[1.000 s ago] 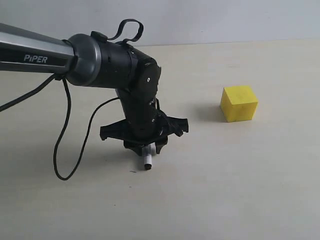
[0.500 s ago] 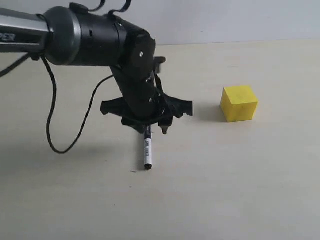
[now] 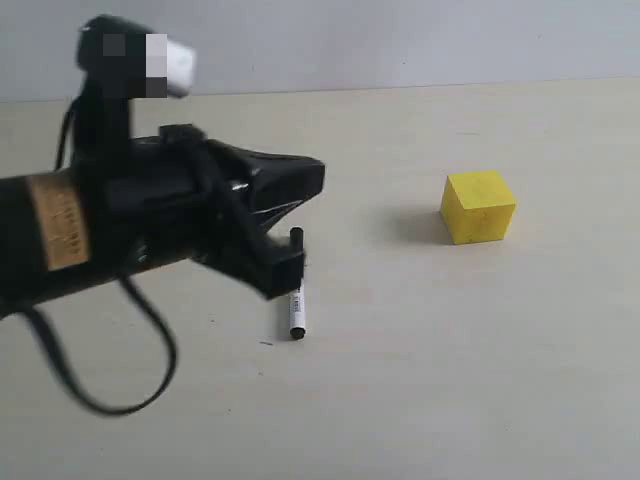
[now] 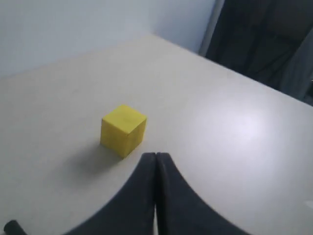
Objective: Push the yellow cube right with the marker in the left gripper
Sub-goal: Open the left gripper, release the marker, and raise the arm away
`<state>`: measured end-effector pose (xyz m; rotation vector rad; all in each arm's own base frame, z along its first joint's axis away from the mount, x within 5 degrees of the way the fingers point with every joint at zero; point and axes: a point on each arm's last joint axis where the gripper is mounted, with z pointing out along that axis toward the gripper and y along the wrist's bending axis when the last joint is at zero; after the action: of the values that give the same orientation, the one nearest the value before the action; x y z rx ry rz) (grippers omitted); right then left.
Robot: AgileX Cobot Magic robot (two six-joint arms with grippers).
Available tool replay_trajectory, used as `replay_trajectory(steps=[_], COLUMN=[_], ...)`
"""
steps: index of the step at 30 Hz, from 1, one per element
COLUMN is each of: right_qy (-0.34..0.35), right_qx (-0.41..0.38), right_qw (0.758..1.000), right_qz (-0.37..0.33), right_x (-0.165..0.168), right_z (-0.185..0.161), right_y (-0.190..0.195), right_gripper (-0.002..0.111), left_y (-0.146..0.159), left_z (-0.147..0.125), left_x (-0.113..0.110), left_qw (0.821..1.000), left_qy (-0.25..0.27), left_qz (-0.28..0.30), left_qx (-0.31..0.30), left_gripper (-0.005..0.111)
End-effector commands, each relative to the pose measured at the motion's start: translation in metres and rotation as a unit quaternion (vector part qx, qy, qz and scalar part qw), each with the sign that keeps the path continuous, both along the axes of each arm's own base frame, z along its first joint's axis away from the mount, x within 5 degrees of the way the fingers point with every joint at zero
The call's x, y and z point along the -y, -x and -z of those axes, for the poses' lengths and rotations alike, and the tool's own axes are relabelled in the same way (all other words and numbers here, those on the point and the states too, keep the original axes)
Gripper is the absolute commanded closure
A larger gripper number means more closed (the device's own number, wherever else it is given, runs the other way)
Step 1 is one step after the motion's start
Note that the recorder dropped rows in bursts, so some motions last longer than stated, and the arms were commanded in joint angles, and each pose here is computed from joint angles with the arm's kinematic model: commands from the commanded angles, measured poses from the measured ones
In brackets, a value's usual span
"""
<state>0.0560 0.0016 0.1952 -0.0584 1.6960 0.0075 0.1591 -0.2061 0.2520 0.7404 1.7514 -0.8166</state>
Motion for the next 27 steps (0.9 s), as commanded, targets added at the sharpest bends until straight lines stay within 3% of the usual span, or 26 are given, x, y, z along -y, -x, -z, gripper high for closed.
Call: replay_trajectory(steps=[1,6,22,24,27], right_qy=[-0.002,-0.002,-0.002,-0.002,-0.002], right_qx=[0.008,0.008,0.008,0.008,0.008], right_qw=[1.0,1.0,1.0,1.0,1.0], right_qz=[0.002,0.002,0.002,0.002,0.002], right_x=[0.0,0.0,0.0,0.0,0.0], right_z=[0.0,0.0,0.0,0.0,0.0], right_y=[0.0,0.0,0.0,0.0,0.0], right_gripper=[0.108,0.108,0.108,0.108,0.108], left_y=[0.04,0.059,0.061,0.057,0.05], left_z=[-0.004,-0.013,-0.016,-0.018,-0.025], left_x=[-0.042,-0.066,-0.068,-0.073,-0.091], left_qw=[0.996,0.992,0.99,0.988,0.985], left_qy=[0.048,0.076,0.077,0.064,0.085], left_qz=[0.025,0.022,0.021,0.008,-0.049], left_qx=[0.071,0.1,0.114,0.142,0.145], left_gripper=[0.107,0.107,0.107,0.107,0.107])
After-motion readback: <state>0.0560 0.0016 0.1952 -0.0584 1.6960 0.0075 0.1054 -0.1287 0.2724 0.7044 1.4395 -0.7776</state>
